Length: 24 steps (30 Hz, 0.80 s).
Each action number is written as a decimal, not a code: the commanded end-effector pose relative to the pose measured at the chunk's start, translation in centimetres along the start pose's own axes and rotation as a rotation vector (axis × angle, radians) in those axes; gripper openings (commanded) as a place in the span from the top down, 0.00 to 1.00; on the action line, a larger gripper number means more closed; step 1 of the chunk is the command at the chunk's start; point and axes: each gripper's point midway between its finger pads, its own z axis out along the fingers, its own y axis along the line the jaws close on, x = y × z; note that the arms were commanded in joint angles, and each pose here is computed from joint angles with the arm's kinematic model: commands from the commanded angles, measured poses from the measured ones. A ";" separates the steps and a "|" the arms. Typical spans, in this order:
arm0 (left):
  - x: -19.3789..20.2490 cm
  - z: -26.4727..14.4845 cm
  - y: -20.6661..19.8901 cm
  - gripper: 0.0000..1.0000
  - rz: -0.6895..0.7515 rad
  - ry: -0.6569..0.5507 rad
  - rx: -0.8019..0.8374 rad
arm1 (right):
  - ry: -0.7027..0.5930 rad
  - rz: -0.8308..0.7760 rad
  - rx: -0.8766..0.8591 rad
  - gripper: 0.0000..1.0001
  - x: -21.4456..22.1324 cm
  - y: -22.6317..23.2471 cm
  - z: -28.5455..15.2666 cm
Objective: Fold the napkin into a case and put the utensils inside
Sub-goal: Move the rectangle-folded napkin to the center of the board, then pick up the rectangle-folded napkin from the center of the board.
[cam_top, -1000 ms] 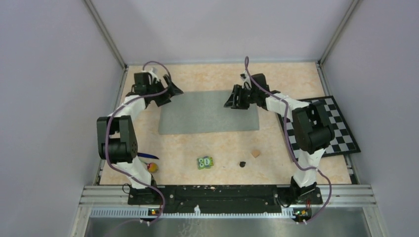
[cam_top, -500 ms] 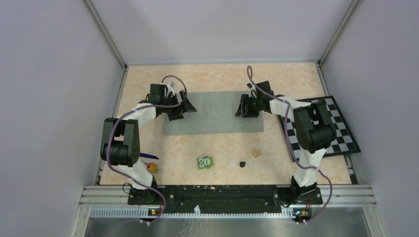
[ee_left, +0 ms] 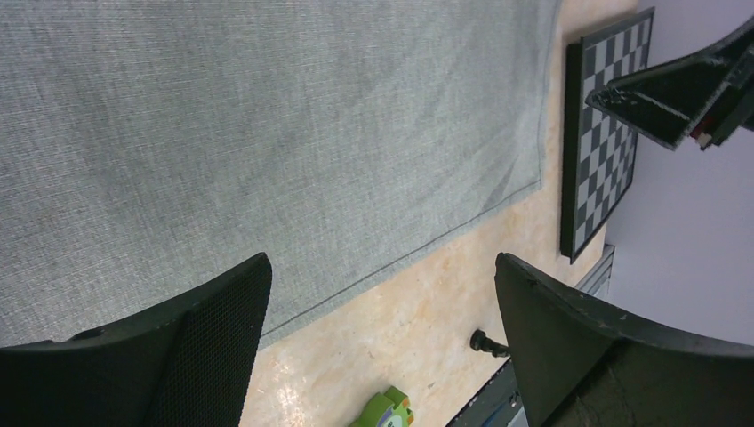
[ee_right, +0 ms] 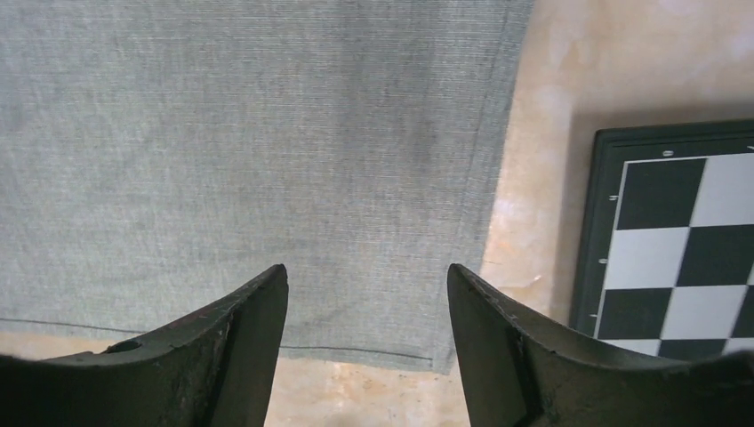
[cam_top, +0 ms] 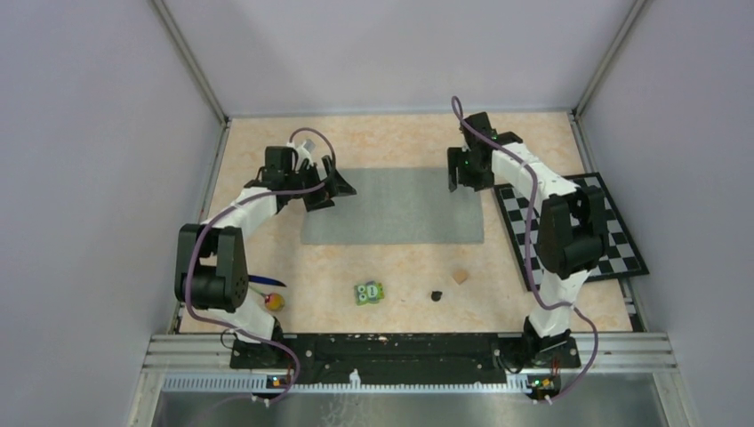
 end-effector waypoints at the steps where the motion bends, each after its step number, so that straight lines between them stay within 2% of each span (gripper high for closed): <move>1: -0.2 -1.5 -2.7 0.01 0.081 -0.025 0.097 | 0.121 -0.029 0.131 0.35 1.2 -3.0 0.5; 8: 0.7 -1.9 -3.1 0.01 0.121 -0.004 0.129 | 0.243 -0.035 0.122 0.40 1.3 -3.9 3.0; 15: 0.6 -2.4 -4.0 0.01 0.141 -0.009 0.166 | 0.249 -0.033 0.097 0.37 1.1 -3.8 3.3; 24: 0.6 -2.8 -3.9 0.01 0.135 -0.012 0.180 | 0.306 -0.021 0.078 0.37 2.9 -4.4 5.3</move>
